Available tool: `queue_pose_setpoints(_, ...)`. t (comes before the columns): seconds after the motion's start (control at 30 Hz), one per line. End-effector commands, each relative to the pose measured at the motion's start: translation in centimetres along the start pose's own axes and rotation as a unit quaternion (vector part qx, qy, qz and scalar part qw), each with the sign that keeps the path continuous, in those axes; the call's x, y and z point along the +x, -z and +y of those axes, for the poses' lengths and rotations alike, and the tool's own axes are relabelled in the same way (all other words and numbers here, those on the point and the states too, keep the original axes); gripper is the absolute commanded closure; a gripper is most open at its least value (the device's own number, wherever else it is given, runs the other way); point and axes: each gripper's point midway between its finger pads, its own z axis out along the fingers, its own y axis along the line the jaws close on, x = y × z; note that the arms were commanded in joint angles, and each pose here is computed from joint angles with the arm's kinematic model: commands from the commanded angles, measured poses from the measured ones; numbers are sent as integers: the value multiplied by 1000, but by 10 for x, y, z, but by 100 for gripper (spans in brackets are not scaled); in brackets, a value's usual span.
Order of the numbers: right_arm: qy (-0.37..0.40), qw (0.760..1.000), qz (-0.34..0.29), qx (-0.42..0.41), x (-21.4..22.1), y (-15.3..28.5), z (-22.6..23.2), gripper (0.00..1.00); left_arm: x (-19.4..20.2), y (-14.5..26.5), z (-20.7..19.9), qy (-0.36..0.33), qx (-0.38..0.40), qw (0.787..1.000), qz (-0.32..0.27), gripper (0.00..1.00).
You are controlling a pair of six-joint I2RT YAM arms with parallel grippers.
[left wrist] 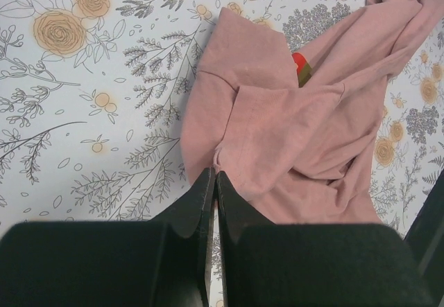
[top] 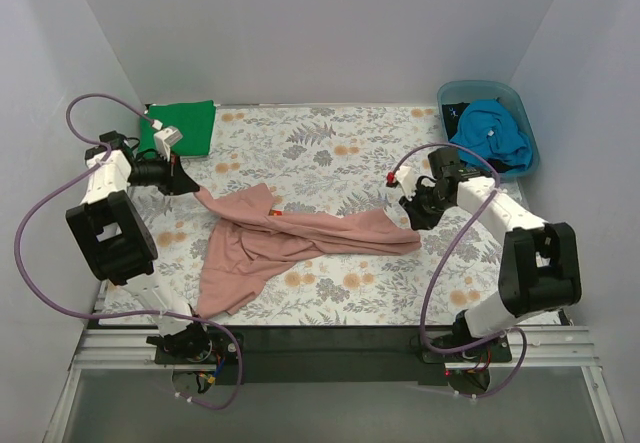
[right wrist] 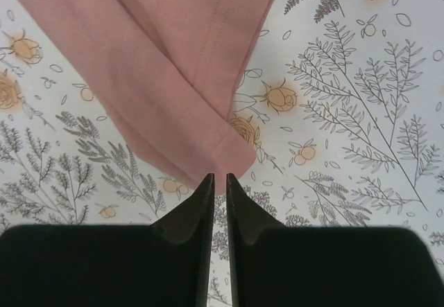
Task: Fold and stack the t-shirts
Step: Flatten the tshirt out
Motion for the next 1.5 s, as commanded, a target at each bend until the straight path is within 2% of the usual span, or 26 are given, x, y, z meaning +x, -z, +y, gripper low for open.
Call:
queue_pose_setpoints(0.0,-3,1000,16,17,1,-19,-13,83,-17,2,2,-25,-5,1000,-16,100)
queue_pose_setpoints(0.27,-29,999,24,3,-8,-50,-32,85,-16,1,4,-27,-9,999,-13,100)
queue_pose_setpoints(0.57,-53,997,50,-7,2,-74,-32,84,-17,-4,11,-17,-12,1000,-15,100)
queue_pose_setpoints(0.67,-45,999,21,19,-16,-52,-41,75,-16,-7,13,-14,-12,1000,-12,100)
queue_pose_setpoints(0.7,-38,999,0,38,-30,-36,-48,67,-15,-7,14,-12,-13,1000,-9,100)
queue_pose_setpoints(0.77,-34,998,-21,52,-43,-17,-54,61,-14,-8,15,-10,-13,1000,-6,100)
queue_pose_setpoints(0.87,-4,995,-56,78,-57,17,-55,59,-14,-9,15,-8,-13,1000,-5,100)
queue_pose_setpoints(0.97,40,994,-71,72,-51,26,-37,59,-15,-10,15,-7,-11,1000,-7,100)
queue_pose_setpoints(1.3,179,972,-48,146,-22,-8,0,52,-16,-12,14,-5,-12,1000,-3,100)
queue_pose_setpoints(1.47,200,966,-42,155,-15,-19,9,44,-15,-12,14,-5,-12,1000,-2,100)
